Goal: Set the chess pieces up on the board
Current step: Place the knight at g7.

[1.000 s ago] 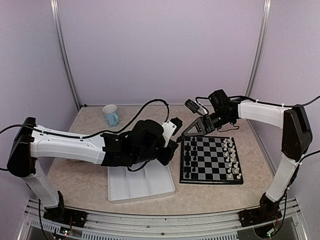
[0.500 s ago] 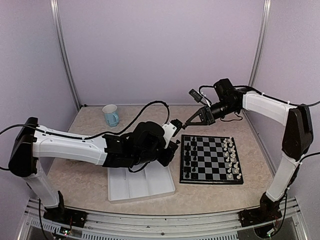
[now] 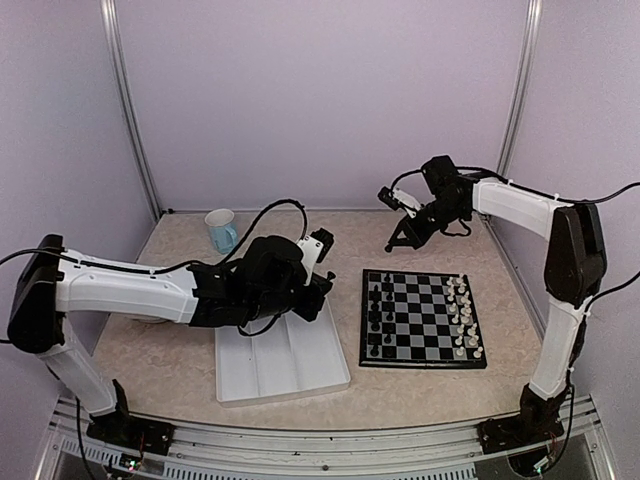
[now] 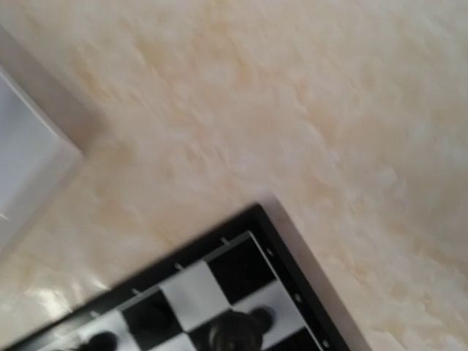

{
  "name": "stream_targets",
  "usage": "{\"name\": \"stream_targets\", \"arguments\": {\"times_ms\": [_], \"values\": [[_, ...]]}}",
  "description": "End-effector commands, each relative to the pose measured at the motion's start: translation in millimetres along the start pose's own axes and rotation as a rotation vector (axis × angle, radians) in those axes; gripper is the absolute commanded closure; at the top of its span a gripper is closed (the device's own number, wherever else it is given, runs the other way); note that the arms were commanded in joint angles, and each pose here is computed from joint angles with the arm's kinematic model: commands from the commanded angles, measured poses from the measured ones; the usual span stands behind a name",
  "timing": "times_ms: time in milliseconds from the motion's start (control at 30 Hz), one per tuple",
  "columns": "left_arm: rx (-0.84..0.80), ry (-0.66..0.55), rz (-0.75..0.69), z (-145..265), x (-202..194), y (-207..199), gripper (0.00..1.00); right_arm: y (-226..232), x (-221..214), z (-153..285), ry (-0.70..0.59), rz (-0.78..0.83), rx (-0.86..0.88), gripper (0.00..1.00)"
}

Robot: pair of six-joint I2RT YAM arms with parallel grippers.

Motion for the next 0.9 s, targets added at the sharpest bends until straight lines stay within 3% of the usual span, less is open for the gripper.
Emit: {"name": "stream_targets", "arguments": {"times_ms": [0, 867], "values": [[-0.028, -0.031, 0.045, 6.3, 9.7, 0.6, 1.0, 4.1, -7.3, -10.7, 0.081, 0.057, -0.038, 1.0], [-0.021, -0.027, 0.084, 9.8, 7.2, 13.9, 1.0, 32.6, -25.9, -77.4, 0.249, 0.15, 0.041, 1.0]]}}
Point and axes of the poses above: each gripper's point midway between its finger pads, its own z axis back along the fingers, its own y axis along the line the jaws close on, x = y × z, the point moved 4 cm from there along z, back along the fingers, and after that the axes turned 13 degrees about z, right-handed, at the moved point
